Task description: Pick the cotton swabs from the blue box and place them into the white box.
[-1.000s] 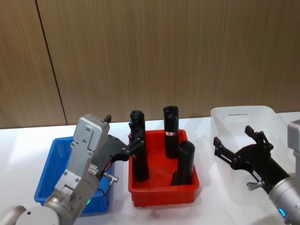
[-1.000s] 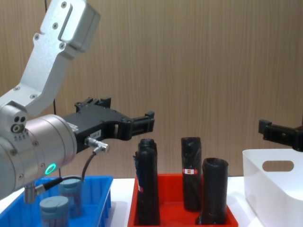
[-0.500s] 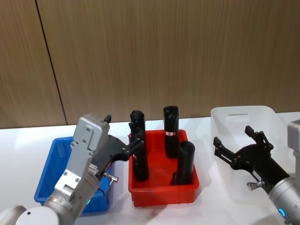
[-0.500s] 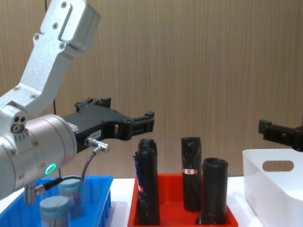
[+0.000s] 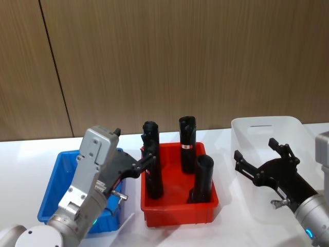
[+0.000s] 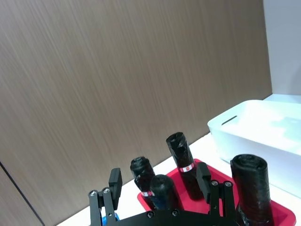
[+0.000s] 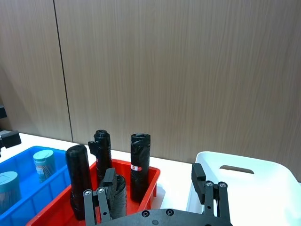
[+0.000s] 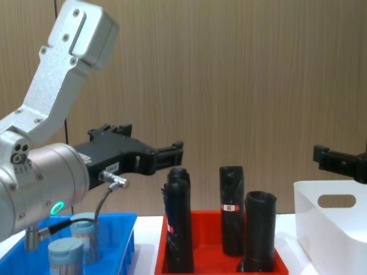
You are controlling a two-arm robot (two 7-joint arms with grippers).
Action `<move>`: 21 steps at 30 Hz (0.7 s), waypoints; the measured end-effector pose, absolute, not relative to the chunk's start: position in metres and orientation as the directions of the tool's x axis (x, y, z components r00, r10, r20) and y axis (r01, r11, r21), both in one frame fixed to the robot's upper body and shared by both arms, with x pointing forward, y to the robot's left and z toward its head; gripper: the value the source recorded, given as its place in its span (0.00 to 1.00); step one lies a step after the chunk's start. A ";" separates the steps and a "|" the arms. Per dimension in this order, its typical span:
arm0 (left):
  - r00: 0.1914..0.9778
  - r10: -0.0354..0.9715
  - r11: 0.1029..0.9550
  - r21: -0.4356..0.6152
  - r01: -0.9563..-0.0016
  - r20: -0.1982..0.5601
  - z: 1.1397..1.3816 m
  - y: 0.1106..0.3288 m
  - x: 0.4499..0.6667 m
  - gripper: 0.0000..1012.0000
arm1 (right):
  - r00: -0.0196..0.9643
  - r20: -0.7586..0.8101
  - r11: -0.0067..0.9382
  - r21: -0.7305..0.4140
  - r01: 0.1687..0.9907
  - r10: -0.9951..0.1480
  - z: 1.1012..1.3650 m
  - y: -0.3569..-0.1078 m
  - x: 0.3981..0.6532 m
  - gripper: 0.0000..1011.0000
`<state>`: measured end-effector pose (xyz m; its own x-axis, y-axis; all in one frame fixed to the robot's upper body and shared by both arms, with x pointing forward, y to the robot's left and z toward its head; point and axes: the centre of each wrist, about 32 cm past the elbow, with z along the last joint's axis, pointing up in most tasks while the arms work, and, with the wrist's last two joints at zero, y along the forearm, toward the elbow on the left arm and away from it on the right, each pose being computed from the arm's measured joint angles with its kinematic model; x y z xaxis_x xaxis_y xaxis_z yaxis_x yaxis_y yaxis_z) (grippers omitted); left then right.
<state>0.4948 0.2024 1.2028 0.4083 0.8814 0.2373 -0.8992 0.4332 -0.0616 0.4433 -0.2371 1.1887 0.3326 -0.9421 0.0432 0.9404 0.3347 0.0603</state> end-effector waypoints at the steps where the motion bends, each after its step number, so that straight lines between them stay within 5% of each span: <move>1: 0.408 0.882 0.432 -0.058 -0.900 0.236 1.203 0.203 0.495 0.99 | 0.333 0.043 0.335 0.060 0.940 -0.942 1.189 -0.237 0.443 0.99; 21: 0.339 0.931 0.327 0.099 -0.940 0.137 1.203 0.227 0.490 0.99 | 0.333 0.043 0.335 0.060 0.940 -0.942 1.189 -0.237 0.443 0.99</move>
